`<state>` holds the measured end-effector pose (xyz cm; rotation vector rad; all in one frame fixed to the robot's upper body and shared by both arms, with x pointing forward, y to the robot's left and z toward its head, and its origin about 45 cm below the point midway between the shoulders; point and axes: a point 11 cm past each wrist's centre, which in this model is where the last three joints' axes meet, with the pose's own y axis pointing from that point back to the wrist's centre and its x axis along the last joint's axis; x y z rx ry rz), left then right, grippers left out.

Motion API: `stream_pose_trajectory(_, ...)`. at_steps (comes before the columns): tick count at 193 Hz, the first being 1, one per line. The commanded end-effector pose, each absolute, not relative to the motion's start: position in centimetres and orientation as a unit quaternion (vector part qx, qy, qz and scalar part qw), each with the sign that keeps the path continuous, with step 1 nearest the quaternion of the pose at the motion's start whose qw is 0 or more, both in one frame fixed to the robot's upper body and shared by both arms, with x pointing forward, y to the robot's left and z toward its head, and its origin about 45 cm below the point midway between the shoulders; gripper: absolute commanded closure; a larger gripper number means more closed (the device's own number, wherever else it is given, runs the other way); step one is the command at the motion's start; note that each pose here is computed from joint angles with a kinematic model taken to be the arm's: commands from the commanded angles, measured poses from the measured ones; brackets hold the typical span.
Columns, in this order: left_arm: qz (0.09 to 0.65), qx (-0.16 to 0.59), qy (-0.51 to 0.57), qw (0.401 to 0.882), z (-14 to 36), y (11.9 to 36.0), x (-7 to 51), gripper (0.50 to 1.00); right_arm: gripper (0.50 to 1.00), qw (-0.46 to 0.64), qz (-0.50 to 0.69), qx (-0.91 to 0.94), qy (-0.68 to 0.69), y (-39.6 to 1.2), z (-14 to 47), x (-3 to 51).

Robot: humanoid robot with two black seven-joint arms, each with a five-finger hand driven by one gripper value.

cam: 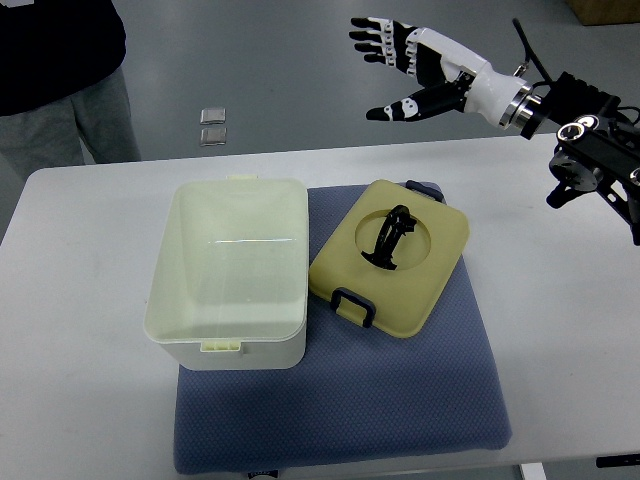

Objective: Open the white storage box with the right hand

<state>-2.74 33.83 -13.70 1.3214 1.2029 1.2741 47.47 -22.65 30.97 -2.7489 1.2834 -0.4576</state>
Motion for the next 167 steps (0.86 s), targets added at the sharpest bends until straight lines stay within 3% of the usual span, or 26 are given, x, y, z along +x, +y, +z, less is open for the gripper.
stream_pose_trajectory(1, 0.517, 0.536, 0.488, 0.456, -13.7, 33.8, -2.7, 0.5, 0.572, 0.081, -0.082, -0.859, 0.499, -25.9, 28.6, 47.5)
stream_pose_trajectory(51, 0.517, 0.536, 0.488, 0.456, -13.7, 33.8, -2.7, 0.5, 0.572, 0.145, 0.082, -0.761, 0.627, -31.7, 20.7, 46.2)
stream_pose_trajectory(107, 0.513, 0.535, 0.491, 0.458, -13.7, 33.6, -2.9, 0.5, 0.572, 0.162, 0.147, -0.737, 0.639, -29.9, 17.4, 45.2)
stream_pose_trajectory(167, 0.515, 0.537, 0.489, 0.456, -13.7, 33.9, -3.0, 0.5, 0.572, 0.152, 0.152, -0.723, 0.657, -30.8, 15.5, 44.3)
